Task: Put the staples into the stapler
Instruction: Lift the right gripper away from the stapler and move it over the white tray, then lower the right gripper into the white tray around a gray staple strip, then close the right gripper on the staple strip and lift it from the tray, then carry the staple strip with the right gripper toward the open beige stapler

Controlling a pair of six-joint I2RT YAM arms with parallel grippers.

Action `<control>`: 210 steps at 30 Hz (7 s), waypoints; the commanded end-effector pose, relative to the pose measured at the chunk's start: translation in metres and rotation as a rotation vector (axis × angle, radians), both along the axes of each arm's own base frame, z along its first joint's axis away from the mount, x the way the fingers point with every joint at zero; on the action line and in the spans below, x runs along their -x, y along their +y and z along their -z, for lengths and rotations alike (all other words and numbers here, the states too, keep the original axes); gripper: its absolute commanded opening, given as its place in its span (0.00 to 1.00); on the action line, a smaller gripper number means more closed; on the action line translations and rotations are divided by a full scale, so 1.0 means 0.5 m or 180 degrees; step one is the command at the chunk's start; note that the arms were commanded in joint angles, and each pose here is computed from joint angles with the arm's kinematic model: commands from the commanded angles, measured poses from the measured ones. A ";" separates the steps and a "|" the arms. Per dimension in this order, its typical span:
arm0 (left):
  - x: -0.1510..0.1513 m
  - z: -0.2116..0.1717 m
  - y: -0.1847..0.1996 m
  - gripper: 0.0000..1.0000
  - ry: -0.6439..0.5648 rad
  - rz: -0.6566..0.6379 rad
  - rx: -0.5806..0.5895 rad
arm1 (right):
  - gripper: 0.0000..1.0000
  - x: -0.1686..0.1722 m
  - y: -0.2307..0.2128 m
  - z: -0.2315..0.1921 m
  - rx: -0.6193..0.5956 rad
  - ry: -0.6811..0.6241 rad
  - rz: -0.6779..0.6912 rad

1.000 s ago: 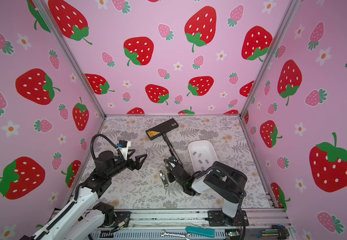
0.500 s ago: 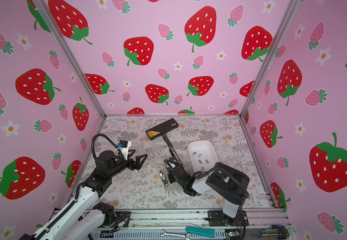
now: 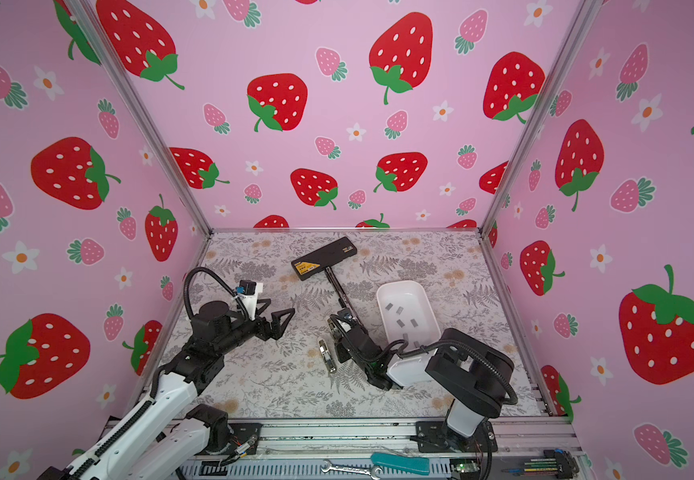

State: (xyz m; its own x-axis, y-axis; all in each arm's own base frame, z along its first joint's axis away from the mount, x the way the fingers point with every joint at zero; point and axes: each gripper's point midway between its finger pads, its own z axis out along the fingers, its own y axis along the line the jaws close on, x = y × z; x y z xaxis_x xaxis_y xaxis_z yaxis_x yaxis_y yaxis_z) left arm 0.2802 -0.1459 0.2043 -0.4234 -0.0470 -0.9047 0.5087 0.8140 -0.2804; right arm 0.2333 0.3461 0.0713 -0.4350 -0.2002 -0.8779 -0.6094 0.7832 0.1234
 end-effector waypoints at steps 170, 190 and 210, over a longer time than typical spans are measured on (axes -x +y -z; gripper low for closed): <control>-0.085 0.054 0.004 0.99 -0.0394 -0.0466 -0.0378 | 0.23 -0.211 -0.403 0.147 0.1306 0.1201 0.1701; -0.054 0.035 -0.013 0.99 -0.0427 -0.0251 -0.0190 | 0.07 -0.211 -0.401 0.068 0.0959 0.0796 0.1678; 0.038 0.063 0.022 0.99 -0.0151 -0.0386 0.0246 | 0.08 -0.093 -0.314 -0.136 0.0041 -0.0055 0.1054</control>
